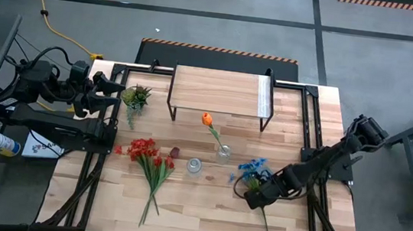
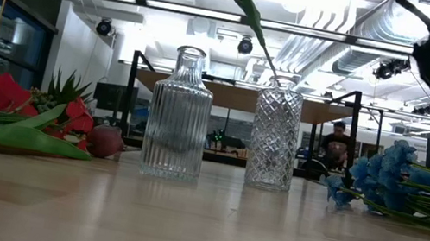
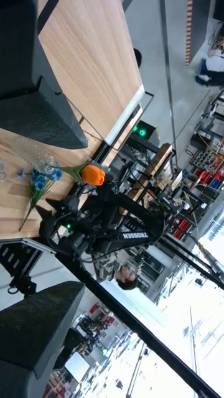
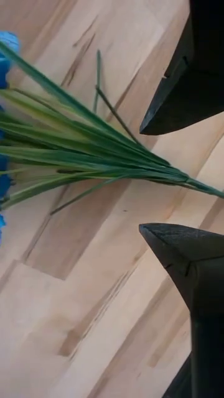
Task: Pick and place flowers into a vace then onto a shelf
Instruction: Put the blue flowers into the top transparent vase
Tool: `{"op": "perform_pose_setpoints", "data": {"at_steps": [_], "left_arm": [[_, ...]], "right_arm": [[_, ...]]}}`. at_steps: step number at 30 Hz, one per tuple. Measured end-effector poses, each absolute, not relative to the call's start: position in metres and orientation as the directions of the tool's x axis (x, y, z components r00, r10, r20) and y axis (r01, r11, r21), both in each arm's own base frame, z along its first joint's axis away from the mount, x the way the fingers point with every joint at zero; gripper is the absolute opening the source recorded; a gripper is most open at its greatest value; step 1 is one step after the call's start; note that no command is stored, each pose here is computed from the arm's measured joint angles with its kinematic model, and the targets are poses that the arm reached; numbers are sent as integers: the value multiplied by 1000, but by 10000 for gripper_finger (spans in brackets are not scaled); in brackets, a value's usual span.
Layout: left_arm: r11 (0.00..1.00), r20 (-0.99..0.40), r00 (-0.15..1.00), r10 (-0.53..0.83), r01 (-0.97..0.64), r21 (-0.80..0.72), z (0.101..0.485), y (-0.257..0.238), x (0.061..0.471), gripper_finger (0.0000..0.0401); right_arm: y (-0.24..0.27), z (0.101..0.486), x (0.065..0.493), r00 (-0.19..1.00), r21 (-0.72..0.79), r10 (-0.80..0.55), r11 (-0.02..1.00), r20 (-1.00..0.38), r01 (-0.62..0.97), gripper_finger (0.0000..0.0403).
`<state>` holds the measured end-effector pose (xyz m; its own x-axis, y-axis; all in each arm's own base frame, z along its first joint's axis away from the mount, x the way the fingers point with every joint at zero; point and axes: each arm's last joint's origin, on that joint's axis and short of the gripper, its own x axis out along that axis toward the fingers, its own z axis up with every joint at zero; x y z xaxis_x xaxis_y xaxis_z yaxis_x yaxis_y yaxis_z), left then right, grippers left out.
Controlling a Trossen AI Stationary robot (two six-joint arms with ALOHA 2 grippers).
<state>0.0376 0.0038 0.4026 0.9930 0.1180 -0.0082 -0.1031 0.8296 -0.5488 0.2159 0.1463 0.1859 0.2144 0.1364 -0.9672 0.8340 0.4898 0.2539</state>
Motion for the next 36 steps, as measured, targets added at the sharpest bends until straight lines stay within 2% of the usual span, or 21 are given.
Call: {"op": "perform_pose_setpoints", "data": {"at_steps": [12,26,36], "left_arm": [[830,-8,993,117,-103,-549,403,4,38,399],[830,-8,993,114,-100,-549,403,4,38,399],[830,-8,993,115,-101,-549,403,4,38,399]], "right_arm": [[146,186,216,187,252,178,488,-966,836,234],[155,187,213,206,278,197,477,-958,834,234],[167,167,219,164,249,210,494,-964,833,225]]}}
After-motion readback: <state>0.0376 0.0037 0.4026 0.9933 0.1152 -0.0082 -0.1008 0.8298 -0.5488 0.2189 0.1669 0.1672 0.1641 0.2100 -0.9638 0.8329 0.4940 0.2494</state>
